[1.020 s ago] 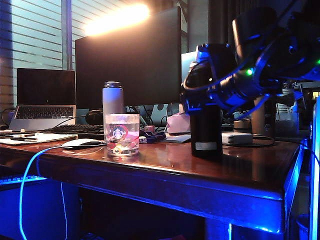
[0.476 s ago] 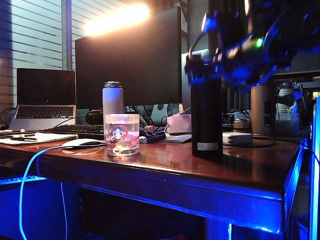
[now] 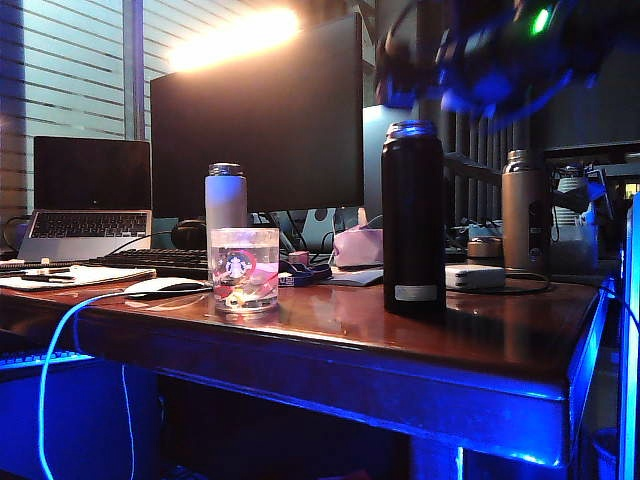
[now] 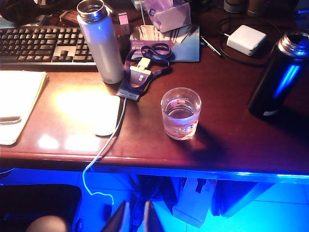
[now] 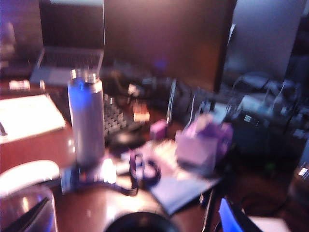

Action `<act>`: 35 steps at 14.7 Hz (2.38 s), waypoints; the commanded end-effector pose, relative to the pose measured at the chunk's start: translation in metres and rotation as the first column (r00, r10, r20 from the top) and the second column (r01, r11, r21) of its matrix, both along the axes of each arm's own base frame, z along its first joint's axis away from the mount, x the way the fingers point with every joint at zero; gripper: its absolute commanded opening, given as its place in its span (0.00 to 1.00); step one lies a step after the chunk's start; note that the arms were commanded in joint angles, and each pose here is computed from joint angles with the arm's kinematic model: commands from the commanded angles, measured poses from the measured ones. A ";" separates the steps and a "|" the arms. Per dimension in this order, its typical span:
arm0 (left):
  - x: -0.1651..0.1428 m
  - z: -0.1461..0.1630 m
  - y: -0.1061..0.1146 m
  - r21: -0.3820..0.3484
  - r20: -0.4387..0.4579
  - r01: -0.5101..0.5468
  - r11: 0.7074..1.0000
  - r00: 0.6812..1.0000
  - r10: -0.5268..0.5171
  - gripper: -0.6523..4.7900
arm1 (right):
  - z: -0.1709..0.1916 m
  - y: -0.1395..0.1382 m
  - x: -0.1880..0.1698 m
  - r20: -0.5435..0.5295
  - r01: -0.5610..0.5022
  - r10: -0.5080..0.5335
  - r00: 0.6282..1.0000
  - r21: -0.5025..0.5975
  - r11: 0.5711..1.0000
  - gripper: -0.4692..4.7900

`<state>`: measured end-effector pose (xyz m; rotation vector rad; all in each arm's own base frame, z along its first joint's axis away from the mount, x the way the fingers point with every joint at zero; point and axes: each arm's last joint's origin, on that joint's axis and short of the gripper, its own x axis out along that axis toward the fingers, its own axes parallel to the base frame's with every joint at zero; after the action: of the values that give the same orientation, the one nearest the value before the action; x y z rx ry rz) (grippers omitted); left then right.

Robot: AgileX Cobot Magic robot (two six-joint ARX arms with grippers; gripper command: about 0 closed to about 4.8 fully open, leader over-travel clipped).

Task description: Pick up the black thermos, pour a little water from inside into the glass cup, then place the black thermos back on the table.

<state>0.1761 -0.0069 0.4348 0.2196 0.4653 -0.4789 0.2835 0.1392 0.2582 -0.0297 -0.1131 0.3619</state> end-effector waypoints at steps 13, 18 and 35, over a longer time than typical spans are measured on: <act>-0.001 0.002 0.000 -0.004 0.007 0.002 1.000 1.000 -0.002 0.23 | -0.022 -0.087 -0.158 -0.064 0.235 -0.241 0.969 -0.087 0.968 0.08; -0.001 0.002 0.000 -0.004 0.007 0.002 1.000 1.000 -0.002 0.23 | -0.077 -0.102 -0.169 -0.145 0.244 -0.265 0.953 -0.148 0.959 0.08; -0.001 0.002 0.000 -0.004 0.009 0.002 1.000 1.000 -0.002 0.23 | -0.108 -0.140 -0.187 -0.234 0.389 -0.407 0.883 -0.121 0.913 0.08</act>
<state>0.1762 -0.0068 0.4348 0.2195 0.4654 -0.4781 0.0959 -0.0004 0.1499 -0.0783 0.1682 -0.0454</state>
